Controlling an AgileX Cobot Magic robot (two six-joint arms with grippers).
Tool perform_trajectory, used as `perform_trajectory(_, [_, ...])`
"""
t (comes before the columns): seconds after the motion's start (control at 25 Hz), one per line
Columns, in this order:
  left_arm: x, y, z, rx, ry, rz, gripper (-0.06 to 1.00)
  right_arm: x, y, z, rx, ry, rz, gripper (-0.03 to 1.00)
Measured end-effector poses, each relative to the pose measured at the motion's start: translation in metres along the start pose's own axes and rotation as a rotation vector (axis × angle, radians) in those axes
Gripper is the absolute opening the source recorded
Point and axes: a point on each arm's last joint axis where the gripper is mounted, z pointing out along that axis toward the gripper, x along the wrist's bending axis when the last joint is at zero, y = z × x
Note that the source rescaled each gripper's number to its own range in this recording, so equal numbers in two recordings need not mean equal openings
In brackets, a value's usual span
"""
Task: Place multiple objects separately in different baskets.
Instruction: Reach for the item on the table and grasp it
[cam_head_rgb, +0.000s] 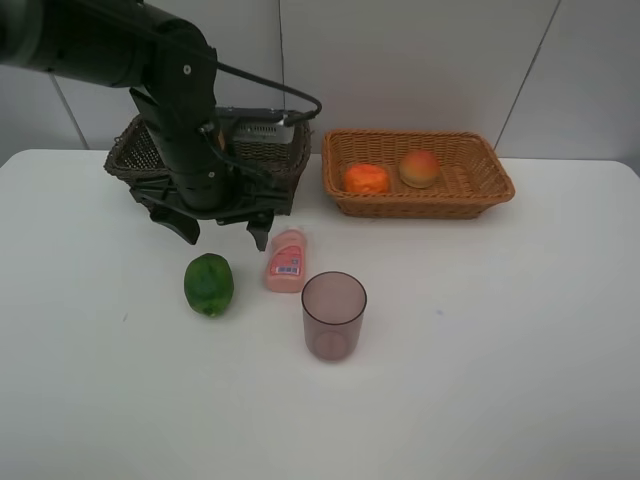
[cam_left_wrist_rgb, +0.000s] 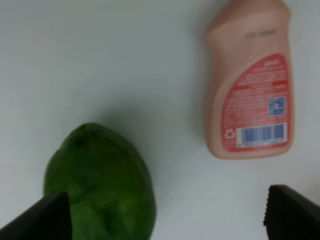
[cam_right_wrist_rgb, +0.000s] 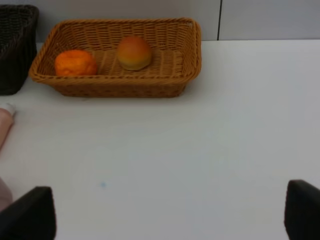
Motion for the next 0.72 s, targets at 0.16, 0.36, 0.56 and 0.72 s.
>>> perform_trajectory(0.16, [-0.004,0.0,0.004,-0.005,-0.024,-0.038,1.0,0.0,0.0,0.0,0.0,0.0,0.0,0.97])
perform_trajectory(0.36, [-0.015,-0.005,0.003,-0.006,-0.03,-0.009,1.0,0.0,0.0,0.0,0.0,0.0,0.0,0.97])
perform_trajectory(0.56, [-0.036,-0.006,-0.015,-0.018,-0.043,0.114,1.0,0.0,0.0,0.0,0.0,0.0,0.0,0.97])
perform_trajectory(0.72, [-0.056,-0.011,-0.042,-0.039,-0.064,0.256,1.0,0.0,0.0,0.0,0.0,0.0,0.0,0.97])
